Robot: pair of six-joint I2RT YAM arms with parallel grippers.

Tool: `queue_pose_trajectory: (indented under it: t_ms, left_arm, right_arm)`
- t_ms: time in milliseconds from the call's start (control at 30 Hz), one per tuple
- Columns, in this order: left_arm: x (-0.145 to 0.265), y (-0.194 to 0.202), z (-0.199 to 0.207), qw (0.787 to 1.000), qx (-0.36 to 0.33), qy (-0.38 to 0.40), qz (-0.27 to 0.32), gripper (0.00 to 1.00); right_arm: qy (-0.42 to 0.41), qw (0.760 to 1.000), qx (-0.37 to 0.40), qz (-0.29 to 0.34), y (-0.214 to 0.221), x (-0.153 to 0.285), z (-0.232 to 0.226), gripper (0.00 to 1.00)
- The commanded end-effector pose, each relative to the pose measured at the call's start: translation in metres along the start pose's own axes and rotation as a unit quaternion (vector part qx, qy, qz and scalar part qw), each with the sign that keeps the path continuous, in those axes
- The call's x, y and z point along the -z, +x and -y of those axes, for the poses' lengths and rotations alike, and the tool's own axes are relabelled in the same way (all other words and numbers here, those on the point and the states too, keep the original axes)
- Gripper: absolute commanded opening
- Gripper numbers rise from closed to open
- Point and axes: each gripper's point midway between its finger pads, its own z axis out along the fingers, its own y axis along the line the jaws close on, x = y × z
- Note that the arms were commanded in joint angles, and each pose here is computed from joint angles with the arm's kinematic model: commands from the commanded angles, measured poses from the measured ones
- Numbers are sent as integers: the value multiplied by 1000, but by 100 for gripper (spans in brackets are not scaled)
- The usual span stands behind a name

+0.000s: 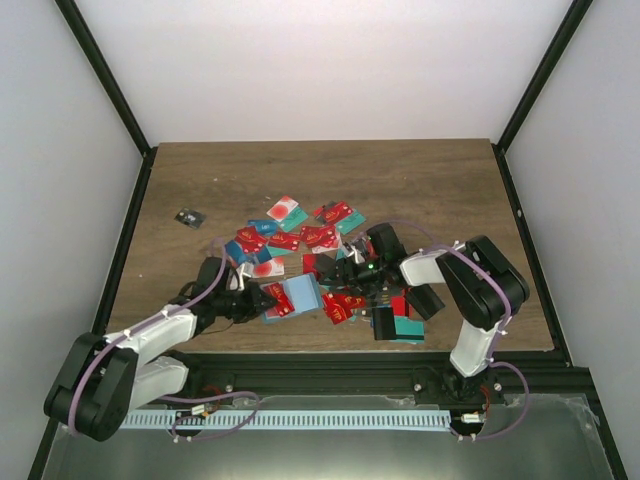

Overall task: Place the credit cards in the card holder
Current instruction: Insert the credit card into the card holder.

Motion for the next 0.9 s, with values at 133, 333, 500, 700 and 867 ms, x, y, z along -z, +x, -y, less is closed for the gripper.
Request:
queue_pose_trajectory:
  t_ms: [133,333,500,700,867]
  left_arm:
    - [-7,4,-1,1000,-3,18,-10,4]
    - [-13,3,2,999,0,32,-20,4]
    - [-15,2,5,999,1,41,-22,4]
    - [-16,1,9,998,12,61,-17,4]
    - [-15,3,6,997,28,69,-11,4]
  right_arm:
    - [-17,1000,16,-8,-7,-9,-11,59]
    - [-17,1000,17,-15,-7,-15,-13,57]
    - [-16,1000,16,-18,-8,-17,-13,57]
    - [-13,1000,12,-21,-7,-18,-9,57]
    - [-12,1000,11,-24,-5,-19,-8,56]
